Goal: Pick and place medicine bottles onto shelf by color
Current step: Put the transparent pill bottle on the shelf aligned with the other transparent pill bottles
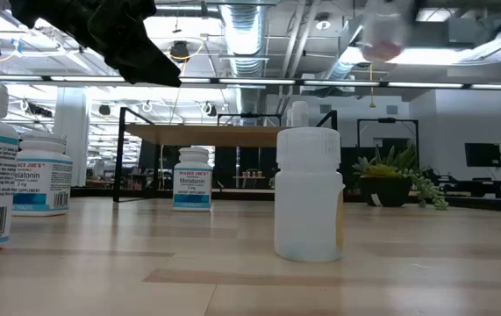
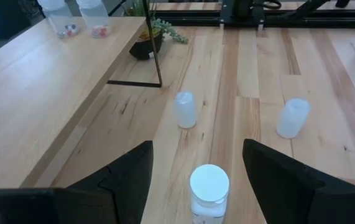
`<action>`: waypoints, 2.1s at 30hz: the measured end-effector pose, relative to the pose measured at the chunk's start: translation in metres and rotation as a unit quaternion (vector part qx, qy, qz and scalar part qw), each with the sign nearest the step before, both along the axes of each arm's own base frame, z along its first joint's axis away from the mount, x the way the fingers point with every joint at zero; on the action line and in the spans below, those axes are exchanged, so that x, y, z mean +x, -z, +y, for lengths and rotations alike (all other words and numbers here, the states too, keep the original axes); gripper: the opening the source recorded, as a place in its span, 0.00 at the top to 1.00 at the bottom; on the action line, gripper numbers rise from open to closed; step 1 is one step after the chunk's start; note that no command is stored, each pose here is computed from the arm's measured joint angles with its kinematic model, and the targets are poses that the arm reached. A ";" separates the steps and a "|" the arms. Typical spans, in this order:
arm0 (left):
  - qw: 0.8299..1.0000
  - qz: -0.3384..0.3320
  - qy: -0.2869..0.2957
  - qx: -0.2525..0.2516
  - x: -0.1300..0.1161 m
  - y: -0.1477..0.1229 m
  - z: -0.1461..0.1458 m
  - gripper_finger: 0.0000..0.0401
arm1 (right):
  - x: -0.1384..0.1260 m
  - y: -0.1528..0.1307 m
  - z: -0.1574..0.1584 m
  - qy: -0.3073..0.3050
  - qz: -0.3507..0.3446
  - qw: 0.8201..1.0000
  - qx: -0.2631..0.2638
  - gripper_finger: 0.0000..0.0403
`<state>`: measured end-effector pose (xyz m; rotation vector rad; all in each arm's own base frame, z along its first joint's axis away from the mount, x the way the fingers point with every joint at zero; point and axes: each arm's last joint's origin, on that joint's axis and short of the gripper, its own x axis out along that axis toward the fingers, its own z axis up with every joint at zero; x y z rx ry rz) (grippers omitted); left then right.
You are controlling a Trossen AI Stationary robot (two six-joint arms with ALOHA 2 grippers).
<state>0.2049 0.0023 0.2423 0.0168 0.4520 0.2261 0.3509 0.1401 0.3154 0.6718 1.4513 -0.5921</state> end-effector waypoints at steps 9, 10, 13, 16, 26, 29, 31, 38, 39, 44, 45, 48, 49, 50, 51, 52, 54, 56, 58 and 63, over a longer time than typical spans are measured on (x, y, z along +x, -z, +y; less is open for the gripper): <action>1.000 0.000 0.000 0.000 0.000 0.000 0.000 0.41 | 0.000 -0.040 -0.115 0.014 -0.061 0.997 -0.046 0.68; 1.000 -0.001 0.000 0.000 0.000 0.000 0.000 0.41 | 0.001 -0.040 -0.128 0.017 -0.061 0.997 -0.049 0.68; 1.000 0.000 0.000 0.000 0.000 0.000 0.000 0.41 | 0.000 -0.040 -0.166 0.024 -0.058 0.997 -0.048 0.67; 1.000 0.000 0.000 0.000 0.000 0.000 0.000 0.41 | -0.003 -0.037 -0.202 0.037 -0.049 0.997 -0.042 0.66; 1.000 0.000 0.001 0.002 0.000 0.000 0.000 0.41 | -0.012 -0.027 -0.268 0.058 -0.044 0.997 -0.038 0.66; 1.000 0.000 0.000 -0.001 0.000 0.000 0.000 0.41 | -0.013 -0.024 -0.277 0.060 -0.041 0.997 -0.037 0.66; 1.000 0.000 0.000 -0.001 0.000 0.000 0.000 0.41 | -0.011 -0.023 -0.282 0.062 -0.047 0.996 -0.038 0.66; 1.000 0.011 0.000 -0.001 -0.001 0.002 0.000 0.41 | -0.003 -0.015 -0.289 0.052 -0.062 0.996 -0.037 0.65; 1.000 0.012 0.000 -0.002 -0.001 0.002 0.000 0.41 | -0.004 -0.015 -0.290 0.053 -0.063 0.996 -0.038 0.65; 1.000 0.021 -0.002 -0.005 -0.002 0.004 0.000 0.41 | -0.004 -0.014 -0.298 0.061 -0.068 0.995 -0.045 0.66; 1.000 0.021 -0.002 -0.005 -0.002 0.004 0.000 0.41 | -0.005 -0.014 -0.299 0.063 -0.066 0.995 -0.048 0.66; 1.000 0.021 -0.002 -0.005 -0.002 0.004 0.000 0.41 | -0.007 -0.014 -0.303 0.069 -0.065 0.994 -0.052 0.65; 1.000 0.021 -0.002 -0.005 -0.002 0.004 0.000 0.41 | -0.007 -0.014 -0.304 0.070 -0.066 0.994 -0.052 0.65; 1.000 0.021 -0.002 -0.005 -0.002 0.004 0.000 0.41 | -0.008 -0.014 -0.305 0.072 -0.066 0.994 -0.053 0.64; 1.000 0.021 -0.002 -0.005 -0.002 0.004 0.000 0.41 | -0.008 -0.014 -0.305 0.072 -0.067 0.994 -0.053 0.64; 1.000 0.021 -0.002 -0.005 -0.002 0.004 0.000 0.41 | -0.007 -0.014 -0.306 0.072 -0.069 0.994 -0.054 0.64; 1.000 0.021 -0.002 -0.005 -0.002 0.004 0.000 0.41 | -0.007 -0.014 -0.306 0.071 -0.068 0.994 -0.054 0.64; 1.000 0.021 -0.002 -0.005 -0.002 0.004 0.000 0.41 | -0.008 -0.014 -0.305 0.070 -0.066 0.994 -0.053 0.65; 1.000 0.021 -0.002 -0.005 -0.002 0.004 0.000 0.41 | -0.008 -0.014 -0.304 0.069 -0.062 0.994 -0.051 0.65; 1.000 0.021 -0.002 -0.005 -0.002 0.004 0.000 0.41 | -0.008 -0.014 -0.305 0.068 -0.065 0.994 -0.052 0.58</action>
